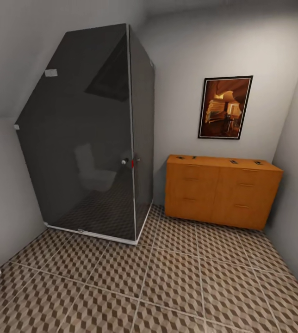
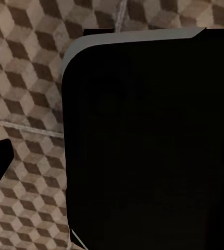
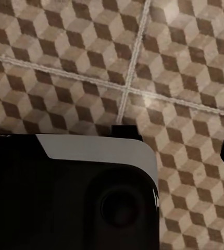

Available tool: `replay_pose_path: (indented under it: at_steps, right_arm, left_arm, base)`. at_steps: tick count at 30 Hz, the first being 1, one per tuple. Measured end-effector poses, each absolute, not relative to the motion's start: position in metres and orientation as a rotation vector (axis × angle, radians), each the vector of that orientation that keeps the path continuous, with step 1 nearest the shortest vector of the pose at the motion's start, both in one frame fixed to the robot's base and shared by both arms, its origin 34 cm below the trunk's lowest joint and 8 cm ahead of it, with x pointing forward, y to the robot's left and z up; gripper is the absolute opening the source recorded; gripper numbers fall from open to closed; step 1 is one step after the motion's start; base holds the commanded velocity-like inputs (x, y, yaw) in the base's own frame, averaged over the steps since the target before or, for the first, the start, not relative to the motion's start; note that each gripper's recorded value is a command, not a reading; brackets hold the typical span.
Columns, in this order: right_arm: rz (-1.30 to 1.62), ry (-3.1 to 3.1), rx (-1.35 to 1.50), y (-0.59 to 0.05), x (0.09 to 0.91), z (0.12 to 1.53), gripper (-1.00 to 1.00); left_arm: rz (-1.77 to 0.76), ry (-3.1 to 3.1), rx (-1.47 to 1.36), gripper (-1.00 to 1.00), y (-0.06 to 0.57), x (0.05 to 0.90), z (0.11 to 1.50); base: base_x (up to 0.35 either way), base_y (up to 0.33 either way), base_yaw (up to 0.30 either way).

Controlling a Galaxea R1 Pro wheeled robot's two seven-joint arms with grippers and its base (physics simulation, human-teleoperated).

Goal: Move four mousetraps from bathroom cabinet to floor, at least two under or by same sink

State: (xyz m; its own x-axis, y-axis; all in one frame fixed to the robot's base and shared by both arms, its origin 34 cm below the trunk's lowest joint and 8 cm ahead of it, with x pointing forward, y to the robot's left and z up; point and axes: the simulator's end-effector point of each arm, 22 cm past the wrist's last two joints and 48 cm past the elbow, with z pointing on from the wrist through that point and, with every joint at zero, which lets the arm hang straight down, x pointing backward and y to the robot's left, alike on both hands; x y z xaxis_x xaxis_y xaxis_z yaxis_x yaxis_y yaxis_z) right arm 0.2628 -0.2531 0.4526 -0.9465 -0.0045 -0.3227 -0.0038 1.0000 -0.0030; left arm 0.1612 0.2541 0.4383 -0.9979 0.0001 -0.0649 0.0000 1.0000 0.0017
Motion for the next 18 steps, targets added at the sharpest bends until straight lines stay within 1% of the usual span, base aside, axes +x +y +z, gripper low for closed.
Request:
replay_pose_path:
  at_steps: [9,18]
  right_arm:
    - [-0.003,2.800,-0.006,-0.2531,0.2678,0.4542,1.00]
    - [0.001,2.801,-0.002,-0.2509,0.2679,0.4542,1.00]
  left_arm:
    - [0.003,3.065,0.000,1.00,0.2541,0.1658,0.4386]
    - [0.003,3.064,0.000,1.00,0.2541,0.1660,0.4386]
  base:
    - [0.000,0.000,-0.202]
    - [0.000,0.000,-0.091]
